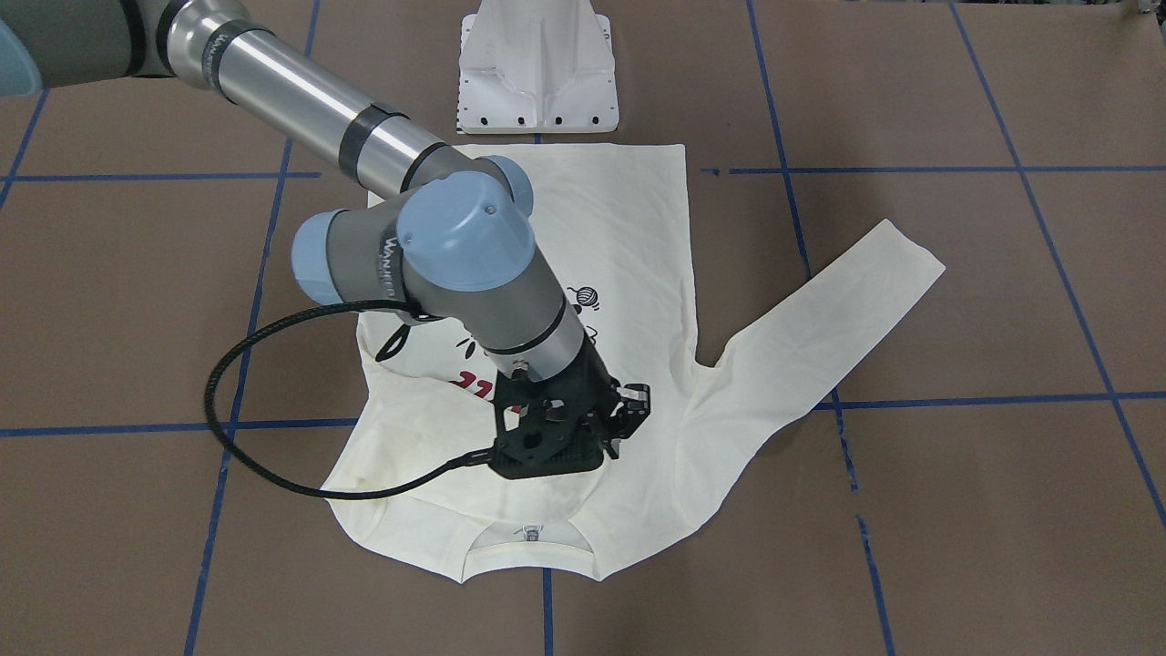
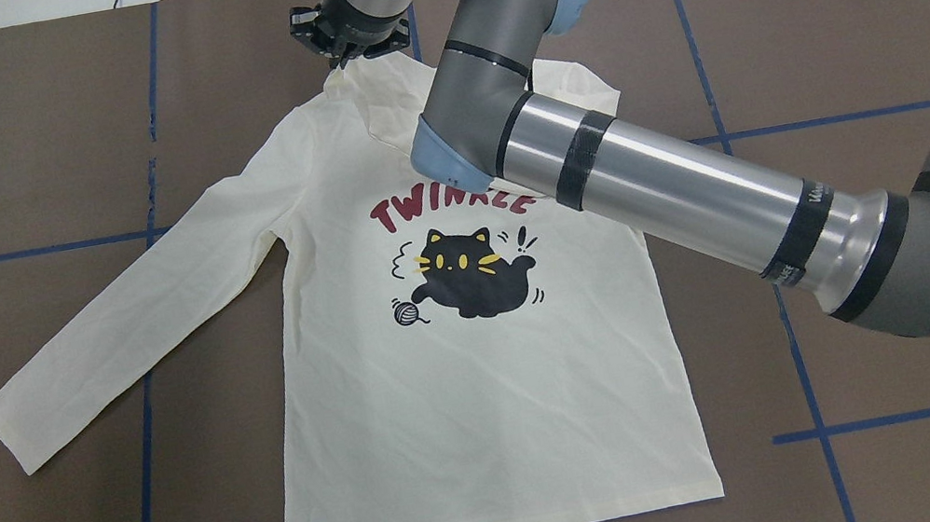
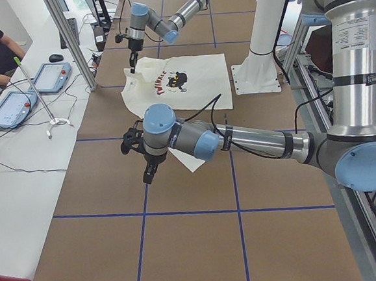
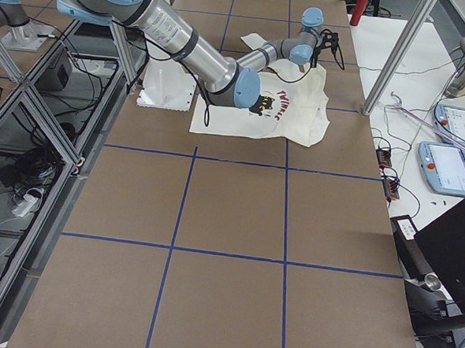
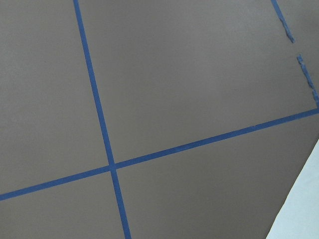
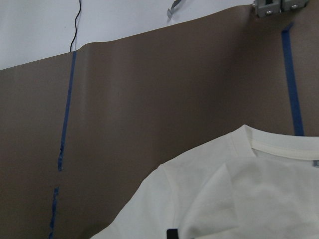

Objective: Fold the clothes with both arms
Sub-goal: 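Carry the grasped sleeve across the shirt toward the collar with the right gripper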

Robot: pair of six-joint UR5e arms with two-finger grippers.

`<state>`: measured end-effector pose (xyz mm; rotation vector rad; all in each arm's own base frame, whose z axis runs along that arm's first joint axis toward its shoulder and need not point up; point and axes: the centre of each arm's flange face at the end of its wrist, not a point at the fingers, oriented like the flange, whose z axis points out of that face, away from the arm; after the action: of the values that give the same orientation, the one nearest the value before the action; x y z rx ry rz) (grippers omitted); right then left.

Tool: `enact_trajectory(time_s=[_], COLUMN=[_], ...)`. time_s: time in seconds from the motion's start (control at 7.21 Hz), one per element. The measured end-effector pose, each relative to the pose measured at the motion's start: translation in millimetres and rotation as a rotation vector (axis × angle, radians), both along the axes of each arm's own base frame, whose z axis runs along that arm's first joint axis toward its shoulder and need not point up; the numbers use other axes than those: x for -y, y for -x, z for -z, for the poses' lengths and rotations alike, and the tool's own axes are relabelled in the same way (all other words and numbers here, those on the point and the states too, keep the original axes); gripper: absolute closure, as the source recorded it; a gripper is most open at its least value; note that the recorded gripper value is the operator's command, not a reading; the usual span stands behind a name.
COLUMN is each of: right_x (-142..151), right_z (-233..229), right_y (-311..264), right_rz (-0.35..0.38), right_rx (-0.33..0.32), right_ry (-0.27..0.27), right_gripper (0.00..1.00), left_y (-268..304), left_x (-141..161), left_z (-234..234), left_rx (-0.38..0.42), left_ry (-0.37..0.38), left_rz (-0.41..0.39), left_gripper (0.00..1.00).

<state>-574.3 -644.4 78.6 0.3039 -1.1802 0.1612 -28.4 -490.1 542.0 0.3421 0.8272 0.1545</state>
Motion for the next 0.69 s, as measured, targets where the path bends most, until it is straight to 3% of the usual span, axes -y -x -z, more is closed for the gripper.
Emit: enact_trajectory(time_s=[0.42, 0.55, 0.69], right_x=[-20, -28, -35], right_z=[14, 14, 11], right_y=[22, 33, 47], right_rz=[-0.025, -0.042, -0.053], right_rx=[0.074, 0.088, 0.082], right_ry=[-0.054, -0.052, -0.047], right_gripper=[1.0, 0.47, 0.0], left_y=[0, 0, 0], left_x=[0, 0, 0], left_z=[0, 0, 0], left_rx=[0.0, 0.0, -0.001], left_ry=[0.0, 0.0, 0.001], left_rz=[0.001, 0.001, 0.0], left_gripper=[0.0, 0.0, 0.0])
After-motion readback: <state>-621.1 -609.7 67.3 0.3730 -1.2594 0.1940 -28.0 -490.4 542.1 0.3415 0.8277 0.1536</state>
